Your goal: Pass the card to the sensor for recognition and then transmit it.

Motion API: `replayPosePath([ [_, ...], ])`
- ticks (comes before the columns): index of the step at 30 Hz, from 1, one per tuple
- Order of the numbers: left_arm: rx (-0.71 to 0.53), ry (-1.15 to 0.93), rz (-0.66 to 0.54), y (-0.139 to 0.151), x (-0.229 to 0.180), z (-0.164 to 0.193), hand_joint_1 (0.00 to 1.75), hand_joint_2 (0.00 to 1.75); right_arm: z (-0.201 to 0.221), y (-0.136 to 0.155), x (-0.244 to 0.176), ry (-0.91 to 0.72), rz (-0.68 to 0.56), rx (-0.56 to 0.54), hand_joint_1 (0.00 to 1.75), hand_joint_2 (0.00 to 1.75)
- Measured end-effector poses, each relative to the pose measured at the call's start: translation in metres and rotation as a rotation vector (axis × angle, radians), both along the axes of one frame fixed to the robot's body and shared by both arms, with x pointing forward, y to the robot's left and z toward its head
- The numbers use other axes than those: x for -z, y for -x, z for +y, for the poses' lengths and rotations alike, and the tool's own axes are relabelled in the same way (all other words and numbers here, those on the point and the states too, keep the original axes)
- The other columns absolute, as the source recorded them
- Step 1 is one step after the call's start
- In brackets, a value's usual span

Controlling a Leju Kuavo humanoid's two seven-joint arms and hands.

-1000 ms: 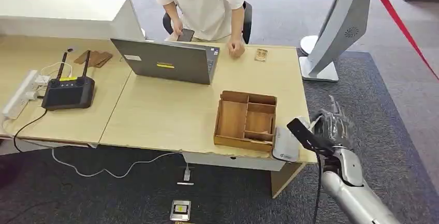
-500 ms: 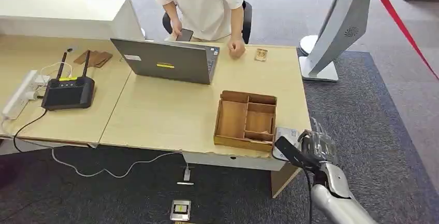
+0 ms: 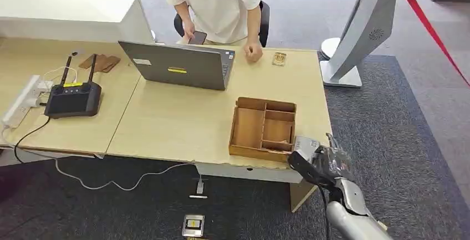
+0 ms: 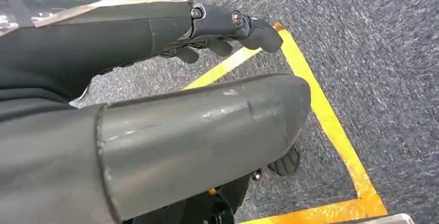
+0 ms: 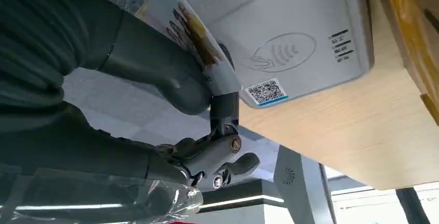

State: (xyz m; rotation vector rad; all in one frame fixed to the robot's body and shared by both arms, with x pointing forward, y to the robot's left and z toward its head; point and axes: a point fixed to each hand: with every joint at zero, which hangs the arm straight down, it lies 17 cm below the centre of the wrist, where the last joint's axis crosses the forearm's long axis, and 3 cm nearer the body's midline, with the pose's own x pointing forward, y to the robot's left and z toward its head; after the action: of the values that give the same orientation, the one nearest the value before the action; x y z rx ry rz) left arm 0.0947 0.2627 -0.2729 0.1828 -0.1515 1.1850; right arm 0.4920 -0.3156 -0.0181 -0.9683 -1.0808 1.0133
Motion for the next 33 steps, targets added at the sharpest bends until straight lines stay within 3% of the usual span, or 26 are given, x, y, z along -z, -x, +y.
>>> replayPosePath([
  [17, -0.002, -0.012, -0.005, -0.001, 0.0, 0.002, 0.0, 0.0, -0.002, -0.002, -0.001, 0.006, -0.009, 0.003, 1.75, 1.75],
  [33, 0.0, -0.034, -0.015, -0.002, -0.002, 0.002, 0.0, 0.0, -0.013, -0.04, -0.101, -0.088, -0.338, 0.063, 1.75, 1.75],
])
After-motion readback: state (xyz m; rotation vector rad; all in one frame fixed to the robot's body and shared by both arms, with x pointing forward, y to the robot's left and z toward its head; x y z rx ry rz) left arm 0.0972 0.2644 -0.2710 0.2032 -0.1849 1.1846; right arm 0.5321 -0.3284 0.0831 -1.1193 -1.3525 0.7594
